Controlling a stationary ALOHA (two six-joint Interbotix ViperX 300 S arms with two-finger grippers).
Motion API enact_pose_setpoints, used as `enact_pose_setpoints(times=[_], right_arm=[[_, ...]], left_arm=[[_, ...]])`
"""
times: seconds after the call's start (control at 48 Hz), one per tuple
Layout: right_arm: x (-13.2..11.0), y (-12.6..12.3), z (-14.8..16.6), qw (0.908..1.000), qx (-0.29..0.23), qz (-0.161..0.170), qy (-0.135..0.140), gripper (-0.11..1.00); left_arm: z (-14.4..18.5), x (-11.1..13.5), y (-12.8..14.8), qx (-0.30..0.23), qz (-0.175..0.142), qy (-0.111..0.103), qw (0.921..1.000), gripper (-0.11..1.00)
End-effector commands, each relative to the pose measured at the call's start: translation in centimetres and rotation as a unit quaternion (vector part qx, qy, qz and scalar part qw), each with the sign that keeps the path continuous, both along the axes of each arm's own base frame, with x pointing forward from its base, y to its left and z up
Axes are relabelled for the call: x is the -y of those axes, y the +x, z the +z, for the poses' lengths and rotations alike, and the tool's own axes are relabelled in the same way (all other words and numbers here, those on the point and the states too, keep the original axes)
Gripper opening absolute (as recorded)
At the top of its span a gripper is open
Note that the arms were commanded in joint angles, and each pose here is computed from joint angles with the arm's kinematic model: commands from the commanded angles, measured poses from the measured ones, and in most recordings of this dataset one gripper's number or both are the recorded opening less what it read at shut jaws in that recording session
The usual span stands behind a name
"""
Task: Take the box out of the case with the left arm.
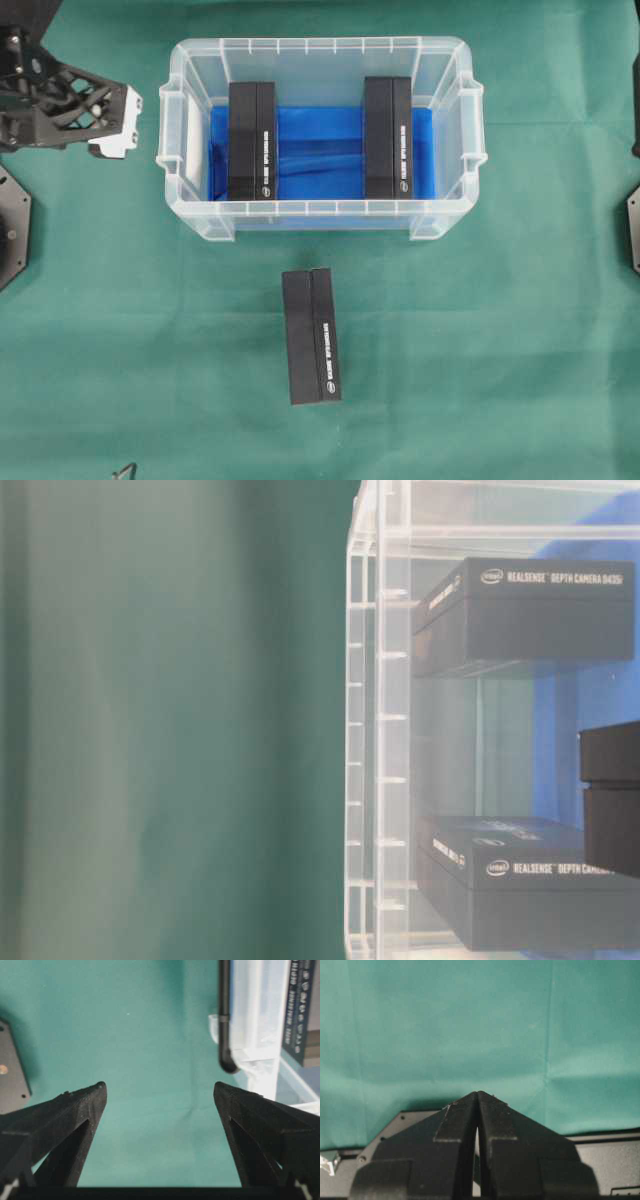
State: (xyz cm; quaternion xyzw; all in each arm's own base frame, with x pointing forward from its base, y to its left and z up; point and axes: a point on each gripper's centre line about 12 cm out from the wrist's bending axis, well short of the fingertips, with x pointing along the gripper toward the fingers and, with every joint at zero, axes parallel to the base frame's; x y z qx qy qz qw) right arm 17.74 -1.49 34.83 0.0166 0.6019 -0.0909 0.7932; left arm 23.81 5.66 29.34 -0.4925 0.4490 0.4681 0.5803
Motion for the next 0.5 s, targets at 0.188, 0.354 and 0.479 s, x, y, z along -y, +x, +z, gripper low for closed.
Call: enact_pose_setpoints(times=[0.188, 0.354, 0.479], right_arm=[[0.0, 0.1, 0.5, 1.0, 0.008, 0.0, -0.001, 0.01], [0.0, 0.1, 0.4, 1.0, 0.007, 0.0, -0.001, 0.01], [0.0, 0.1, 0.4, 1.0, 0.007, -0.001, -0.001, 0.01]], left_arm=[[1.6, -0.5, 3.6, 0.018, -0.006, 0.003, 0.9998, 0.88], [2.2, -1.1, 6.6, 0.021, -0.017, 0.007, 0.9996, 0.88], [2.5, -1.4, 9.1, 0.024, -0.026, 0.008, 0.9993, 0.88]])
